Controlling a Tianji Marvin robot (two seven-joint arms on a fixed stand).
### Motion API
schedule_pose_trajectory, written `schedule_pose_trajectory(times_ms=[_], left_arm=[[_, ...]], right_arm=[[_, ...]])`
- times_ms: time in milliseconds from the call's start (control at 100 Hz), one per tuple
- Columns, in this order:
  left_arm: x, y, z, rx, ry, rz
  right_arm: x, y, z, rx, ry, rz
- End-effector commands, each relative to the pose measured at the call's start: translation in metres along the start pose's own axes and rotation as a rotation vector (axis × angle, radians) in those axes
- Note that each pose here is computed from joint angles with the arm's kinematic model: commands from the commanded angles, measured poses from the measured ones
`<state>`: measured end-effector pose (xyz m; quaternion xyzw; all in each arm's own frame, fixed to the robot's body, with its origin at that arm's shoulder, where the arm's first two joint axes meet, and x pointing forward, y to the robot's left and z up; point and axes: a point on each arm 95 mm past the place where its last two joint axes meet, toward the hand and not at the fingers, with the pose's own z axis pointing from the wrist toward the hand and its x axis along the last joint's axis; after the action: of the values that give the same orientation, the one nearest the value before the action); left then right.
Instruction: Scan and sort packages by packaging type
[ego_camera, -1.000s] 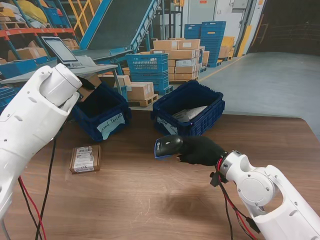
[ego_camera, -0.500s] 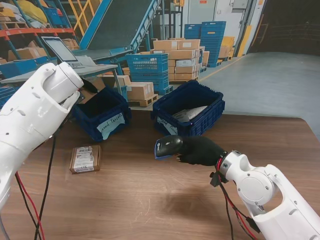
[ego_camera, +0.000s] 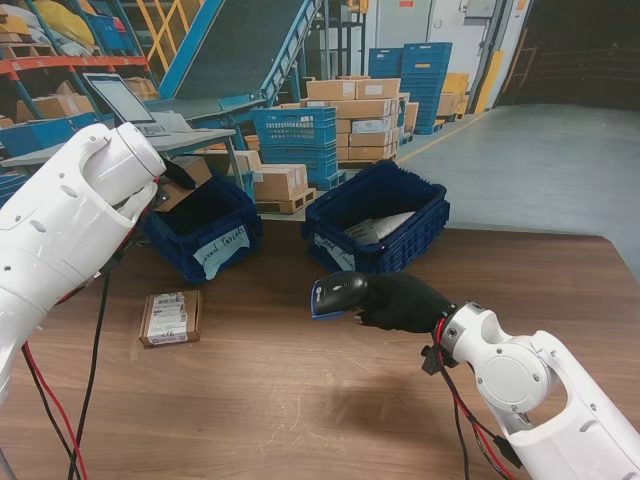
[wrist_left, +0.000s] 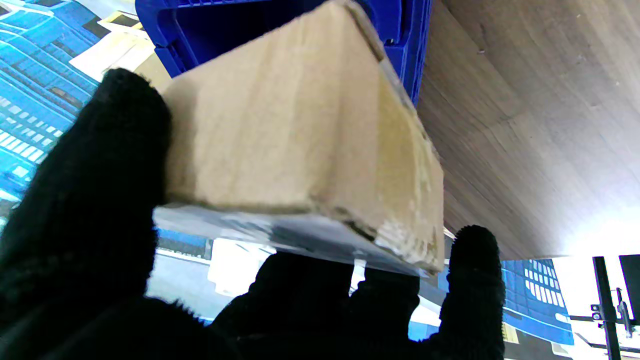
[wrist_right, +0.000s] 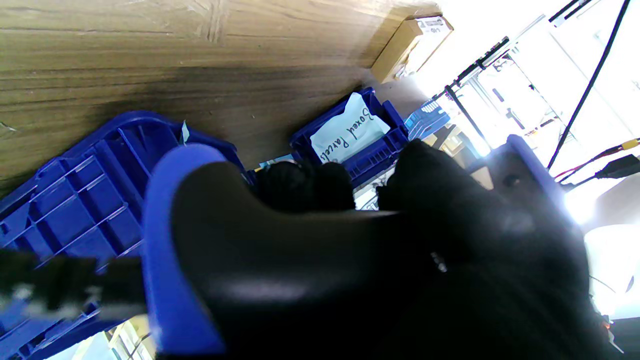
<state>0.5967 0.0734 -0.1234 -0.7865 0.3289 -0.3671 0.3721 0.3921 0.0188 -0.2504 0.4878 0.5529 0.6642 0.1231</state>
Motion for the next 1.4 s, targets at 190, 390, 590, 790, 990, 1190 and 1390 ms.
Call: schedule_pose_trajectory(times_ms=[190,390,590,790,990,1190,1390], left_arm=[[0.003,-0.005,-0.007,-0.008,0.015,-0.002],[0.004,-0.013,-0.01,0.005,0.017,0.005],[0.011,-0.023,-0.007,0.017,0.015,0.008],[0.02,-0.022,0.0,0.018,0.022,0.027],[0.023,-0.018,0.005,0.025,0.026,0.056],[0.024,-0.015,0.009,0.031,0.026,0.07],[0.029,-0.013,0.012,0.021,0.03,0.077]], right_arm=[[0.005,0.0,-0.002,0.005,0.007,0.003],[0.007,0.001,-0.001,0.0,0.013,-0.002],[0.007,0.001,-0.001,0.003,0.009,-0.003],[0.004,0.003,0.001,0.008,0.005,0.002],[0.002,0.003,0.003,0.012,0.006,0.004],[0.0,0.001,0.002,0.015,0.004,0.013],[-0.002,-0.002,-0.001,0.021,0.0,0.02]])
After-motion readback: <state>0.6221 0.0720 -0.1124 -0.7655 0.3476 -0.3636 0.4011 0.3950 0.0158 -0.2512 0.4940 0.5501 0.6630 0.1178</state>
